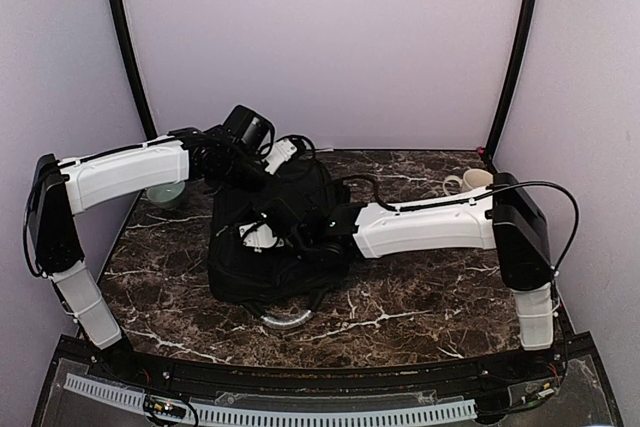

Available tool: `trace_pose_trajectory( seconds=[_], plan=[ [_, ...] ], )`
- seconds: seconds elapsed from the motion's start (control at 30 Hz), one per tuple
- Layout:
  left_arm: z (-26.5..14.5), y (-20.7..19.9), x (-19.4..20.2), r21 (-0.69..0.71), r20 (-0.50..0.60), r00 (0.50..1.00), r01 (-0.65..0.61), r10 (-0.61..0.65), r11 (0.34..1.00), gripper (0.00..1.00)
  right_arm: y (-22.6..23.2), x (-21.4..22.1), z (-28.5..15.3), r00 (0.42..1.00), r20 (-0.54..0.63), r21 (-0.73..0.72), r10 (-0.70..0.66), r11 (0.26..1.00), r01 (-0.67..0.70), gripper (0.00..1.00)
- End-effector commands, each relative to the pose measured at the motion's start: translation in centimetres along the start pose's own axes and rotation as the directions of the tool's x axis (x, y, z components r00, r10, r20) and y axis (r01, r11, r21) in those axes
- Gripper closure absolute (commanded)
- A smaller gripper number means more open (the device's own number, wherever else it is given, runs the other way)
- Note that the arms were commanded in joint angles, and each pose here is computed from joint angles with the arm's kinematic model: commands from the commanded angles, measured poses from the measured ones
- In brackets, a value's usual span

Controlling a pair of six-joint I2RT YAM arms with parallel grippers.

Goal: Pack the student bag
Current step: Place the glue stick in the lower front pocket of the bag, then adjust the glue stick in the lower front pocket of the bag.

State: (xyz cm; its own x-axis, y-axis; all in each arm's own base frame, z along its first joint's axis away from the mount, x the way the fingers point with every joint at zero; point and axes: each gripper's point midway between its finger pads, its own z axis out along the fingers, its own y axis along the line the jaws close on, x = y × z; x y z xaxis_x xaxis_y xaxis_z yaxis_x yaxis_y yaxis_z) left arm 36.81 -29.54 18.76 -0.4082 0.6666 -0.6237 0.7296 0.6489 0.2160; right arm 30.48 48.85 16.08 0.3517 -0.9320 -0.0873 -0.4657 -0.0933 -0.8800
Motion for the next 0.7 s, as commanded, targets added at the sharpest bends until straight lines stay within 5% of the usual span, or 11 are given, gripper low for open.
trace_pose_trajectory(
  seconds=[0.0,0.33,0.67],
  plan=[
    [-4.5,1.4,-4.6,0.003,0.205,0.977,0.064,-0.063,0.998,1.00,-3.5,-0.6,-4.3,0.977,0.102,-0.042,0.188,0.982,-0.185,0.51],
    [-3.8,2.0,-3.9,0.011,0.194,0.977,0.087,-0.087,0.996,1.00,1.3,-0.9,-9.3,0.951,0.179,-0.403,0.251,0.901,-0.162,0.52],
    [-3.3,1.8,-3.4,0.019,0.179,0.980,0.086,-0.087,0.996,1.00,7.4,-1.8,-11.6,0.955,0.211,-0.638,0.210,0.769,-0.028,0.38]
  ],
)
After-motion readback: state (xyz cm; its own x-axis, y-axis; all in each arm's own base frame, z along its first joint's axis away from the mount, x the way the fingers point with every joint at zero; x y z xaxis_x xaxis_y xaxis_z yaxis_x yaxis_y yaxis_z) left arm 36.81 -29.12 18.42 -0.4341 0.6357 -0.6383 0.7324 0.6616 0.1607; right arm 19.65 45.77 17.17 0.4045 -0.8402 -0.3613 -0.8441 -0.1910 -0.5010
